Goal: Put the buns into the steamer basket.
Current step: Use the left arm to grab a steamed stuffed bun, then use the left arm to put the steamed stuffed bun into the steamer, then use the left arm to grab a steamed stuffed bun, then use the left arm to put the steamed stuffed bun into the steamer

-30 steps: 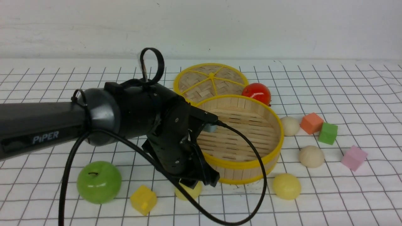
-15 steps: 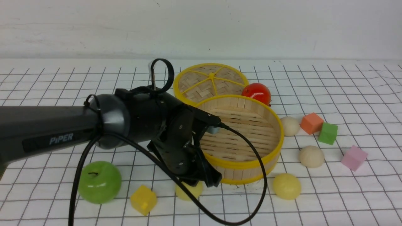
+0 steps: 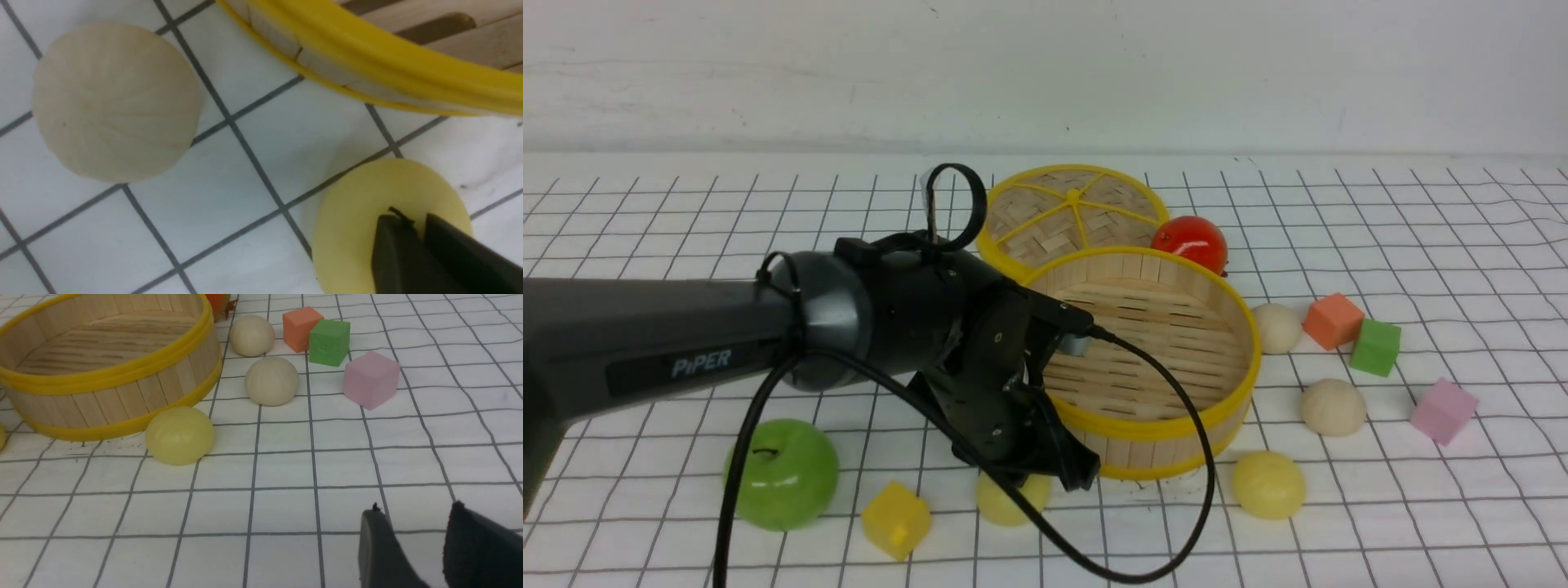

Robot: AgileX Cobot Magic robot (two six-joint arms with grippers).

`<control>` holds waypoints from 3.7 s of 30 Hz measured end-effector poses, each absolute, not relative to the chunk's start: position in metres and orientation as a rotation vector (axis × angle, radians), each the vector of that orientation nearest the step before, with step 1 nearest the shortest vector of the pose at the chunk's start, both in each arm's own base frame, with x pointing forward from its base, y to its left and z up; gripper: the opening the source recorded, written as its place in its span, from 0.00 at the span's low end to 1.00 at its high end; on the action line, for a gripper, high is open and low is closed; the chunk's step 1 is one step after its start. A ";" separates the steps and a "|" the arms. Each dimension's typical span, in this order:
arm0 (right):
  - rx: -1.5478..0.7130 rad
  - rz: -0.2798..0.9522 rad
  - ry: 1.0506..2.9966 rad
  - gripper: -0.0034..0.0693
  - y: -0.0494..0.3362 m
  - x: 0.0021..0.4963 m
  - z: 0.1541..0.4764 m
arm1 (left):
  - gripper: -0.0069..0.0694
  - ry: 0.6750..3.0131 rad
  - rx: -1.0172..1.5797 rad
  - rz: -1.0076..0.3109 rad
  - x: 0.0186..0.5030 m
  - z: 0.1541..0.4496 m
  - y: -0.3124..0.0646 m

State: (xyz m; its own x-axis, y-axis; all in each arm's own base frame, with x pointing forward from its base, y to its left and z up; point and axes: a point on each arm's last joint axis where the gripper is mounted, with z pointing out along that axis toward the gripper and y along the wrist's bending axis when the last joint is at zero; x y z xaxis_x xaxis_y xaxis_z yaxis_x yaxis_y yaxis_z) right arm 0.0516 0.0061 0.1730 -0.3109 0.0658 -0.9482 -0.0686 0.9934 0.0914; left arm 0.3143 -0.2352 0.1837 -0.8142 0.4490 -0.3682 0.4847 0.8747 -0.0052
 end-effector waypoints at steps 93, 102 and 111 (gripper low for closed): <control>-0.002 0.133 1.882 0.38 0.006 0.052 0.173 | 0.27 2.683 0.495 -0.021 0.395 0.191 -0.189; -0.002 0.133 1.882 0.38 0.006 0.052 0.173 | 0.07 2.656 0.443 -0.087 0.380 0.236 -0.184; -0.002 0.133 1.882 0.38 0.006 0.052 0.173 | 0.07 2.421 0.477 -0.448 0.373 0.283 -0.202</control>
